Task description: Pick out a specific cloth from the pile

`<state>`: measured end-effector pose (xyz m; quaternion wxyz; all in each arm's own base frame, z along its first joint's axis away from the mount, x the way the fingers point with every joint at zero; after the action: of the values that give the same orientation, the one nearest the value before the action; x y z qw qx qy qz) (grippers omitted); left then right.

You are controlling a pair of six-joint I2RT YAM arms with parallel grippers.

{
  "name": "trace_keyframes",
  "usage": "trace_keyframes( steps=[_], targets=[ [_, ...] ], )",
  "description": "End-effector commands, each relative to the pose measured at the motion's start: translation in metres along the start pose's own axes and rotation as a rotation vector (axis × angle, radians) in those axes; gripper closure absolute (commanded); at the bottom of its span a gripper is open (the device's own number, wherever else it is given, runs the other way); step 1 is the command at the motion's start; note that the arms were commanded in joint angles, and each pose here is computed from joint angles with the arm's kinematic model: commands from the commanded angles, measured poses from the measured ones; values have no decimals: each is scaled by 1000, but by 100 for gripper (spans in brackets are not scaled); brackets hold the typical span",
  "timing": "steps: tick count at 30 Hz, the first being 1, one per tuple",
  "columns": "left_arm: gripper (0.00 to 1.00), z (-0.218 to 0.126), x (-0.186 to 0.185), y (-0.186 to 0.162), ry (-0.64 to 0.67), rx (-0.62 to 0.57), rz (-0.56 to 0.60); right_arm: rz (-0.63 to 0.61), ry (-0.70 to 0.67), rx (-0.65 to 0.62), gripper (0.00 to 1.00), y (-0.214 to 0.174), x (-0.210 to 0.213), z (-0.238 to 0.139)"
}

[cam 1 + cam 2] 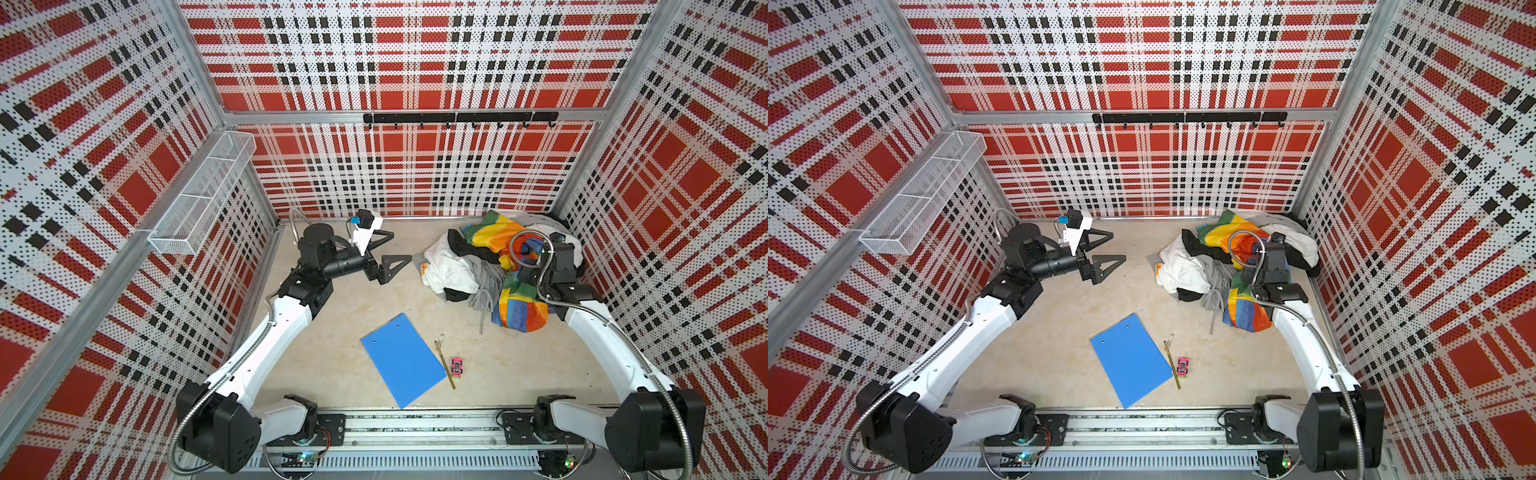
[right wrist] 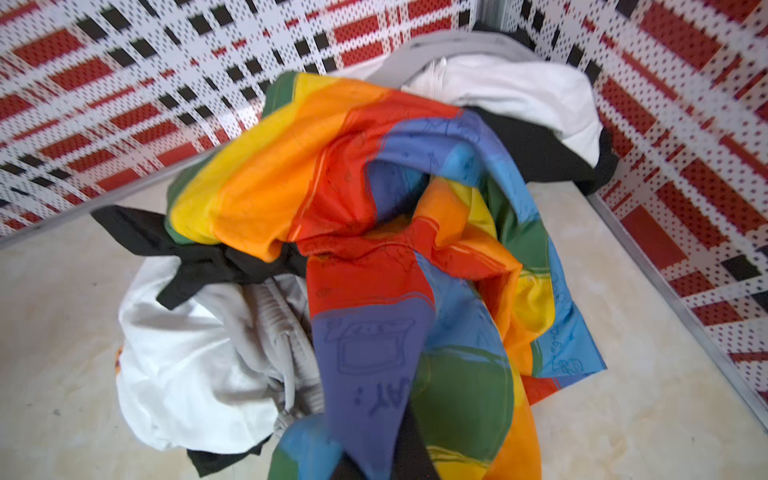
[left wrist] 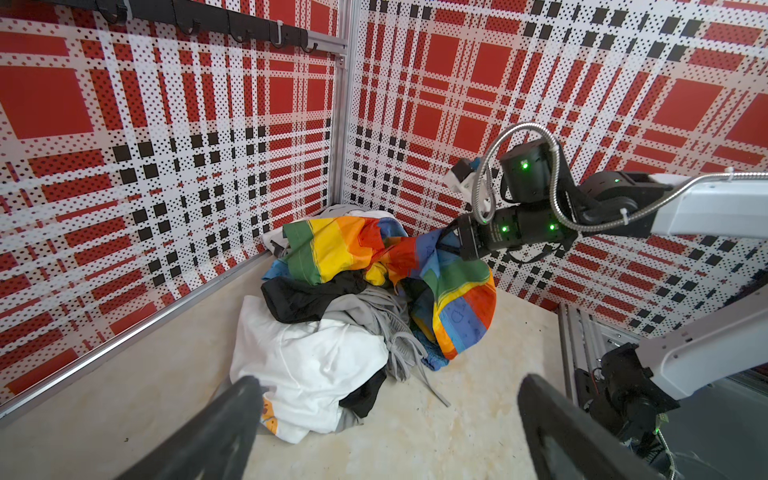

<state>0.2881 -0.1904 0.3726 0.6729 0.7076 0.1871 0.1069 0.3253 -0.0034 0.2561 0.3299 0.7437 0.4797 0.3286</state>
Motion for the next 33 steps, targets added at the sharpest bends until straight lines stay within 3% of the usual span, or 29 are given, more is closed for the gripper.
trace_keyframes(
  steps=[1,18,28,33],
  targets=[
    [1,-1,-4,4,2,-19,35,18,36,-139,100,37,9,-26],
    [1,1,-4,3,4,-16,37,20,196,-412,100,126,49,-99],
    [1,5,-6,1,-7,-7,31,17,313,-539,100,158,70,-121],
    [1,7,-5,-2,-2,-2,21,0,407,-680,100,175,76,-146]
  ],
)
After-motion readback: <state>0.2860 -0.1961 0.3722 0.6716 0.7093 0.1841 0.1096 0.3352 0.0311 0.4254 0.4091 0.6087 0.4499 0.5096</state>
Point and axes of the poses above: each gripper's point midway between its finger pads, its own z axis out along the fingers, its own x axis along the line the jaws close on, y = z × x, the point moved 6 cm from there along -z, back along the fingers, and after that the axes turned 1 degree about z, right-handed, at the moved point
